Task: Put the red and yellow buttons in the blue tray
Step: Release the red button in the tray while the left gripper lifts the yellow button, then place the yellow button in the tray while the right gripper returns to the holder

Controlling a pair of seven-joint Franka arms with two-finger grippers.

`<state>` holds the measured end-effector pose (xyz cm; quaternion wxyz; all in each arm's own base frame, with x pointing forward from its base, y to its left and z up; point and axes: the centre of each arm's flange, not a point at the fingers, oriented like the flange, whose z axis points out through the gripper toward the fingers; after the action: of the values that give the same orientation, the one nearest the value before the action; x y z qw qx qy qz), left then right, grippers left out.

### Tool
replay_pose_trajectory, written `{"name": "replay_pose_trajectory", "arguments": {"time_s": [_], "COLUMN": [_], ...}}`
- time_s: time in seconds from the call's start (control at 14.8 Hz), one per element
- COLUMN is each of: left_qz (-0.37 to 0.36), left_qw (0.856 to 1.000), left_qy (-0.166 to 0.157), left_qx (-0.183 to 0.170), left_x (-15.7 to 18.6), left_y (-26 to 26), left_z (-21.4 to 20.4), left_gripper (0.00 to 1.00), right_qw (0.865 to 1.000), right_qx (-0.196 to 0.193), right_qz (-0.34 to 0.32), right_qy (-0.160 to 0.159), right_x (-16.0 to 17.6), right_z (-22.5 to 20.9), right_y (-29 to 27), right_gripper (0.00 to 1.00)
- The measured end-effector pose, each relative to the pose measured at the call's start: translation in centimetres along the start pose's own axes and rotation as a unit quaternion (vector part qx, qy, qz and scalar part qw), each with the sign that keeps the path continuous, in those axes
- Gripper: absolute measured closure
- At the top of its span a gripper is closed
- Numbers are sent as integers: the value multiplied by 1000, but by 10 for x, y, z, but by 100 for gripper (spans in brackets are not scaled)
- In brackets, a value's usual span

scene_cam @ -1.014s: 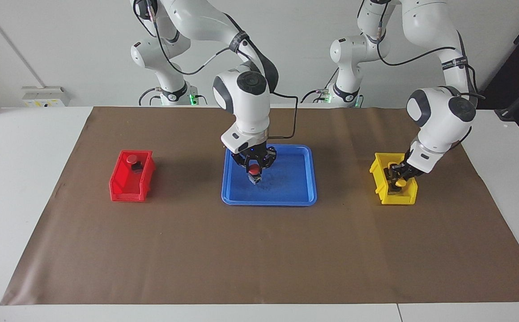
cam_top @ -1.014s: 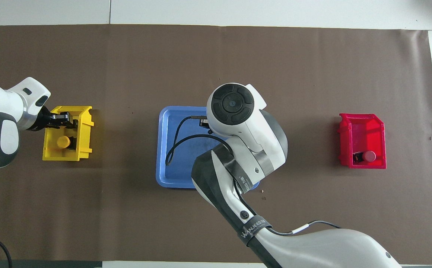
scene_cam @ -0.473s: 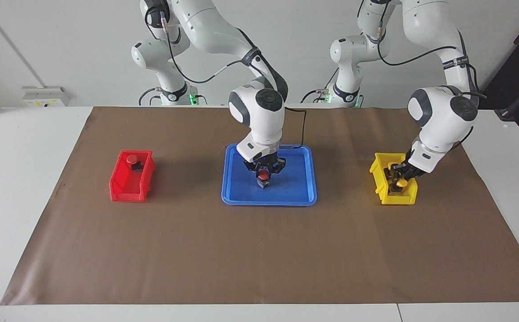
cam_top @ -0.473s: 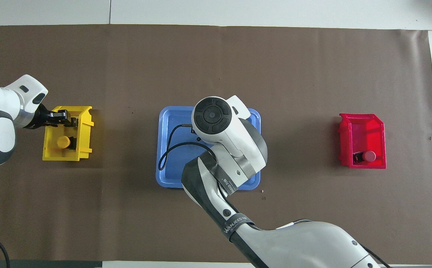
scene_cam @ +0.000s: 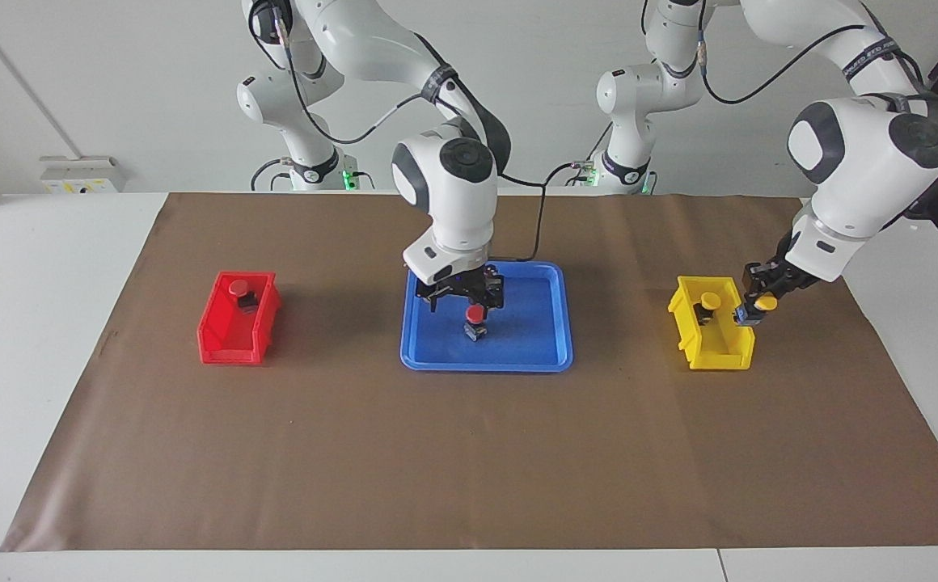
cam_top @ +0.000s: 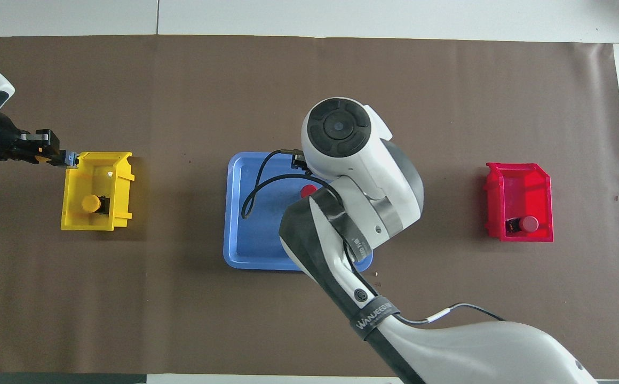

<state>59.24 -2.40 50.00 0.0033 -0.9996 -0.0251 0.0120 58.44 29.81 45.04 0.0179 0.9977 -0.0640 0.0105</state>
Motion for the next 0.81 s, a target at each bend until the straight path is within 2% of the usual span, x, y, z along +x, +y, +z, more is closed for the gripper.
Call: {"name": "replay_pose_trajectory", "arguments": {"time_s": [0.14,0.2,0.41,0.54,0.68,0.74,0.81], "left_qz": [-20,-31,-59,-72,-83,-85,-87], "left_qw": [1000,1000,998,997,996,996,996], "left_qy": [-1,0,7,12,15,15,16], "left_qx": [1,1,-1,-6,-11,-12,-14], "left_x": [-6,-13,-40,-64,-89,-99,-107], "left_y": [53,88,188,248,299,318,333], "left_z": [14,23,42,52,71,82,93], "left_gripper": [59,59,59,59,59,59,59], "right_qw": [1000,999,996,993,991,991,992], "right_qx": [4,10,30,37,38,38,38], "right_qz": [-22,-33,-81,-112,-128,-127,-123], "right_qy": [-16,-21,-17,3,14,13,12], "right_x": [25,26,0,-21,-36,-39,-42], "right_z": [-28,-34,-24,2,26,34,40], "right_y": [110,165,284,333,354,359,365], "right_gripper": [0,0,0,0,4,8,17]}}
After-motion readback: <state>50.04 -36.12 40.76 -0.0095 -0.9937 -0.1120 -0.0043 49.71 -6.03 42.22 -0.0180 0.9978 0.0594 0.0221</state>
